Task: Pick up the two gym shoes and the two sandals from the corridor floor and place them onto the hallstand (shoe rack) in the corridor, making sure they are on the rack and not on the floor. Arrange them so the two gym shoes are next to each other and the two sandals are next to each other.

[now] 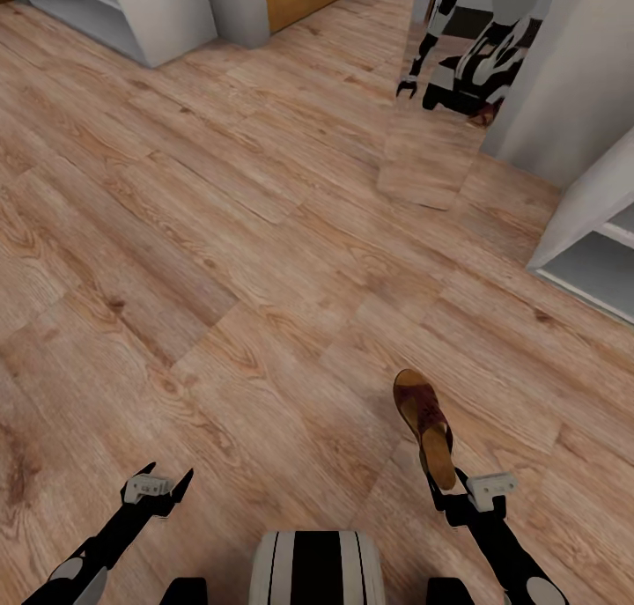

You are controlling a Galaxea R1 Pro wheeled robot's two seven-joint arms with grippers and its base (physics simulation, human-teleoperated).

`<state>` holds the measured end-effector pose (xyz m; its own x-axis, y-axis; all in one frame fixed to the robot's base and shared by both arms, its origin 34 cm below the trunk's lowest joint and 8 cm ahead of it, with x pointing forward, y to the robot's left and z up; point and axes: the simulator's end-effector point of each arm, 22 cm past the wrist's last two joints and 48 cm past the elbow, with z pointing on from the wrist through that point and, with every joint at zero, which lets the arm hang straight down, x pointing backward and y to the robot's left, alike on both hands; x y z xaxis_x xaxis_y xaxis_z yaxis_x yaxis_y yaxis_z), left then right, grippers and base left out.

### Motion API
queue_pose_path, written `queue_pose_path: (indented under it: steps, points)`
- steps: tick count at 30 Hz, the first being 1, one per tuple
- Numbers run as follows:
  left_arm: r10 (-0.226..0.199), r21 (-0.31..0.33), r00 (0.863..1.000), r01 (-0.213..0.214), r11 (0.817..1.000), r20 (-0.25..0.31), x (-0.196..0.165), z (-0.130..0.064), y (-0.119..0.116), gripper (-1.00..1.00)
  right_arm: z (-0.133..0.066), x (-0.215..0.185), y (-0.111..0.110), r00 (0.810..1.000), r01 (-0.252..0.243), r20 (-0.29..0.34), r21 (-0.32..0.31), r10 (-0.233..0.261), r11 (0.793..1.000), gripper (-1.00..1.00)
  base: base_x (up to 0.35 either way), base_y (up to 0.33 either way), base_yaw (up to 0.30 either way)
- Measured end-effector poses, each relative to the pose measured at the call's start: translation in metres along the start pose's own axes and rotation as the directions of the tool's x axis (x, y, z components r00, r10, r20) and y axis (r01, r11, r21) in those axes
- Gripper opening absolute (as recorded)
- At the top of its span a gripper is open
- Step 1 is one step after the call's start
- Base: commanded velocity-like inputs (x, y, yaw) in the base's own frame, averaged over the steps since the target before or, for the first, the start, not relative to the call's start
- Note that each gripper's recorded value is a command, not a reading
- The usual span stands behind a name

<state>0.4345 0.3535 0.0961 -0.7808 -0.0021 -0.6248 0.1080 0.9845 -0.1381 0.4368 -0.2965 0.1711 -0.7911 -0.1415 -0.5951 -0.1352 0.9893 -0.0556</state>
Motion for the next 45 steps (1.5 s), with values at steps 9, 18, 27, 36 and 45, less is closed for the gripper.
queue_pose_path:
  steps: [9,18,27,36,45]
  points:
    - [0.002,-0.006,1.0,-0.002,1.0,0.001,-0.001,0.0,0.001,1.0,0.0,-0.001,-0.001,1.0,0.001,0.002,0.002,-0.001,1.0,-1.0,0.057,0.039,-0.149]
    - [0.003,-0.007,1.0,-0.003,1.0,0.005,-0.003,0.0,0.001,1.0,-0.001,-0.006,-0.003,1.0,0.003,0.013,0.005,-0.003,1.0,-1.0,0.008,0.006,-0.252]
    - [0.005,-0.007,1.0,-0.005,1.0,0.014,-0.008,0.0,0.001,1.0,-0.004,-0.009,-0.022,1.0,-0.008,0.021,0.045,0.007,0.999,-1.0,0.001,0.001,-0.198]
    - [0.006,-0.006,1.0,-0.006,1.0,0.021,-0.011,0.0,0.001,1.0,-0.006,-0.011,-0.028,1.0,-0.011,0.027,0.058,0.01,0.998,-1.0,0.0,0.0,-0.077]
    - [0.008,-0.006,1.0,-0.008,1.0,0.028,-0.016,-0.001,0.001,1.0,-0.007,-0.014,-0.03,0.999,-0.013,0.034,0.062,0.011,0.998,-1.0,0.0,0.0,-0.016]
